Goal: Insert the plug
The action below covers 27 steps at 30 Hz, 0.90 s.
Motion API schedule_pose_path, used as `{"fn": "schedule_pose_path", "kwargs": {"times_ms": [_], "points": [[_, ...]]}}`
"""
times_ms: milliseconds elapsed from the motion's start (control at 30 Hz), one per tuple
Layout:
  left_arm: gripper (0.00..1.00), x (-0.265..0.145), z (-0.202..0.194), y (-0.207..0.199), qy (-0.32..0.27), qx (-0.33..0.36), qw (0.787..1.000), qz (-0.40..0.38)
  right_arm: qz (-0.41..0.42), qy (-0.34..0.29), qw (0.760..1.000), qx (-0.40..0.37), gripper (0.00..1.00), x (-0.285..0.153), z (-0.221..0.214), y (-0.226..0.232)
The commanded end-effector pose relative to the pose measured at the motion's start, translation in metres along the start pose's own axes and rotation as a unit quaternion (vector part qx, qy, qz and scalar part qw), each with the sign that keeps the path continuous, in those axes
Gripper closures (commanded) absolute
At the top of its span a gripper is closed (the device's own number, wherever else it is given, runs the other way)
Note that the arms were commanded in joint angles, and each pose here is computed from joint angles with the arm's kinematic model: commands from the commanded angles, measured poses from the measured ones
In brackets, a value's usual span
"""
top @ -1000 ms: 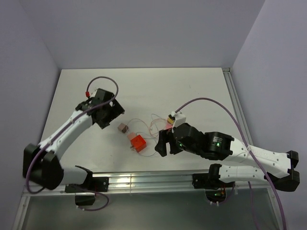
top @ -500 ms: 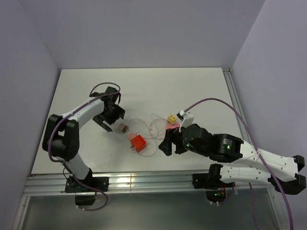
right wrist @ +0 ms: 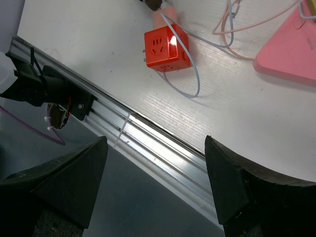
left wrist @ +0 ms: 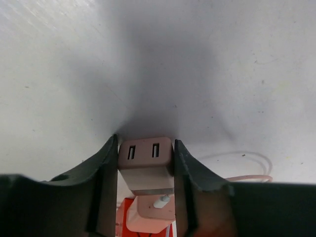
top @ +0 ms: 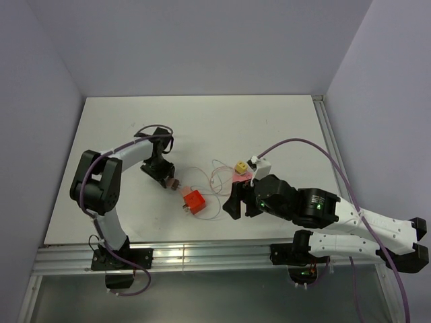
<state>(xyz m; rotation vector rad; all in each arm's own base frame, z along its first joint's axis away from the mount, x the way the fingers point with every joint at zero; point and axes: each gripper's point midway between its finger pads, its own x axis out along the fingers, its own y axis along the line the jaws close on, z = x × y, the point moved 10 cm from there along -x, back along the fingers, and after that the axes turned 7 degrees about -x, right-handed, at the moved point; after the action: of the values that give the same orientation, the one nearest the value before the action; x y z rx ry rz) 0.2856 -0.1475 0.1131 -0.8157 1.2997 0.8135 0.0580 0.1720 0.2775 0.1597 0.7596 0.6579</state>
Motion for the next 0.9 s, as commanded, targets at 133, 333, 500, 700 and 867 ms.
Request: {"fn": "schedule_pose_path", "kwargs": {"times_ms": [133, 333, 500, 700, 867], "points": [[0.99, 0.006, -0.004, 0.007, 0.009, -0.005, 0.999, -0.042, -0.006, -0.006, 1.0, 0.002, 0.14, 0.006, 0.002, 0.002], [1.0, -0.034, 0.018, 0.015, -0.09, 0.038, 0.993, -0.069, -0.007, -0.001, 1.0, -0.005, 0.14, 0.012, 0.003, 0.005], [1.0, -0.121, 0.021, 0.041, -0.166, 0.126, 0.947, -0.245, 0.029, -0.011, 0.999, -0.025, 0.15, 0.016, 0.011, 0.015], [1.0, -0.177, -0.013, 0.082, -0.05, 0.204, 0.86, -0.466, 0.122, -0.063, 0.987, -0.08, 0.18, 0.028, 0.036, 0.04], [1.0, -0.181, -0.034, 0.106, 0.015, 0.205, 0.845, -0.493, 0.162, -0.107, 0.974, -0.113, 0.18, 0.047, 0.064, 0.067]]}}
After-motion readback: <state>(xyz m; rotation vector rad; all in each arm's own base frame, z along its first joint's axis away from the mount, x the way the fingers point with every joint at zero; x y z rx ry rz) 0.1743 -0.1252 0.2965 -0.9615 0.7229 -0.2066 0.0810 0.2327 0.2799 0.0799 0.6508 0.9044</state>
